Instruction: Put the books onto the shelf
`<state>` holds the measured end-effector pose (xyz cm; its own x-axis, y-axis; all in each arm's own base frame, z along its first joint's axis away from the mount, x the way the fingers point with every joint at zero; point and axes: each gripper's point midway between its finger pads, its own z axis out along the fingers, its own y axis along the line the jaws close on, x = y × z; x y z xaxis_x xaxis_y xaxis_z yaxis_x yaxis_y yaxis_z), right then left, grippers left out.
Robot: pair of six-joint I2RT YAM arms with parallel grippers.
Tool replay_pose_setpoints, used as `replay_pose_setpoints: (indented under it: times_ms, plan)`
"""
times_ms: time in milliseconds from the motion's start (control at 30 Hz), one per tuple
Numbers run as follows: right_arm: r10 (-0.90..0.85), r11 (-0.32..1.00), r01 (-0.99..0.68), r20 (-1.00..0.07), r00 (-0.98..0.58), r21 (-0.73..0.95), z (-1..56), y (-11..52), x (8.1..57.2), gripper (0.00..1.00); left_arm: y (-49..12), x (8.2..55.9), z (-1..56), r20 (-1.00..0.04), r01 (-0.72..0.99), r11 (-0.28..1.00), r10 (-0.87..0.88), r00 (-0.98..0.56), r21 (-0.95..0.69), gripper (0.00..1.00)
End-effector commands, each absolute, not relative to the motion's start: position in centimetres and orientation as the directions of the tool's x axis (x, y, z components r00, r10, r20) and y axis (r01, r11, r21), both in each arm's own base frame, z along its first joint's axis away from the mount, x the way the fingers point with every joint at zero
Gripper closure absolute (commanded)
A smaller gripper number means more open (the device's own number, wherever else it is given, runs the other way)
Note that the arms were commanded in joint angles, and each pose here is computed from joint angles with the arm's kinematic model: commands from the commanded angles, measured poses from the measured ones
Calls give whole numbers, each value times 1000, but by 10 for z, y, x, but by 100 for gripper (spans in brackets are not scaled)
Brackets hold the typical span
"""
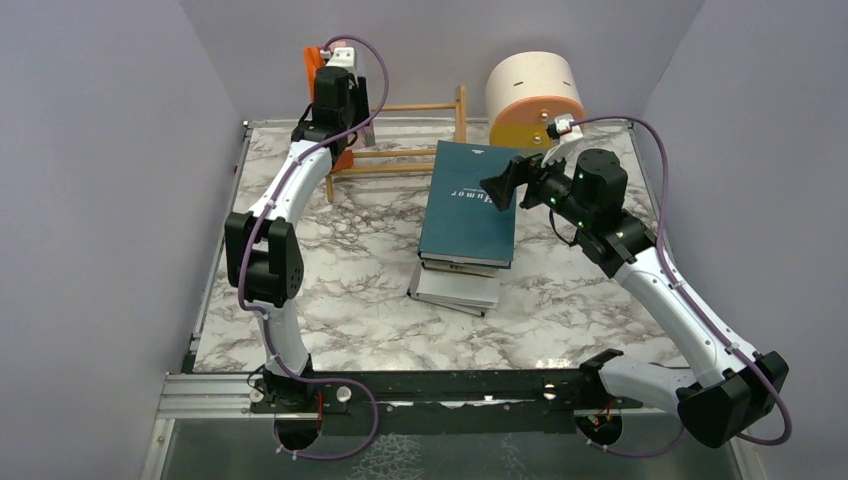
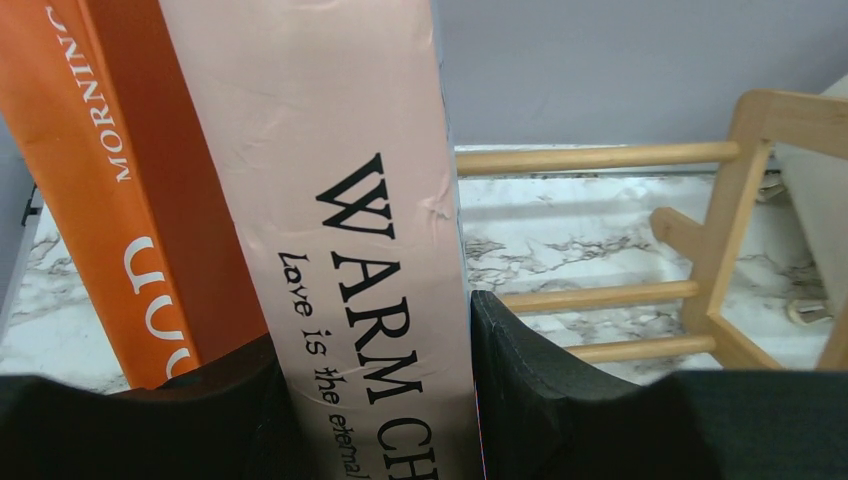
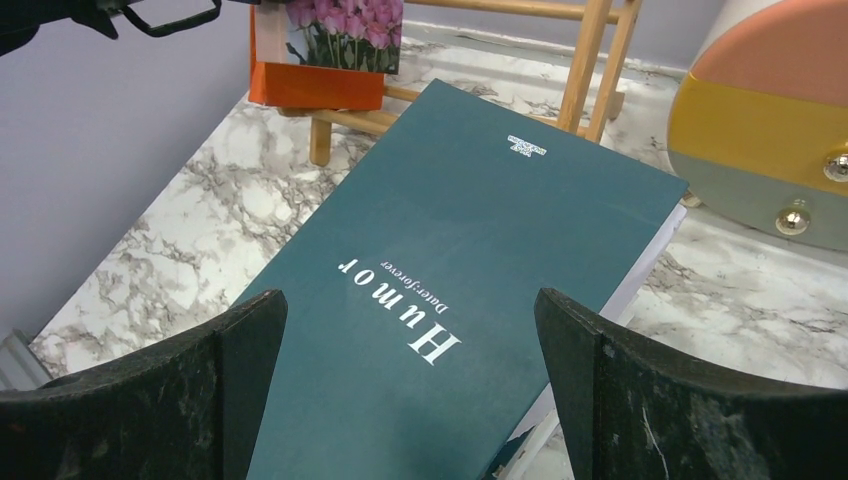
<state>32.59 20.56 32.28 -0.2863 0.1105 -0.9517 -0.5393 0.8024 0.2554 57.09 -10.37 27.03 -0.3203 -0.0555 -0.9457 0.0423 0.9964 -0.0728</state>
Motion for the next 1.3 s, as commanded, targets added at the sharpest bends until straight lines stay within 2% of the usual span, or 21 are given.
replay_pose_setpoints:
  times_ms: [0, 733, 1267]
  plan:
    - [105, 794, -555, -955, -279, 249, 321, 210, 327, 7, -88, 580, 269, -957, -23, 1000, -16, -290, -10, 100]
    - [89, 792, -558, -952, -293, 246, 313, 211, 328, 7, -87, 590, 214, -924, -6, 998, 60, -379, 67, 100]
    - [87, 793, -559, -953, -291, 243, 314, 211, 329, 7, -86, 596, 200, -917, -16, 997, 65, -393, 77, 100]
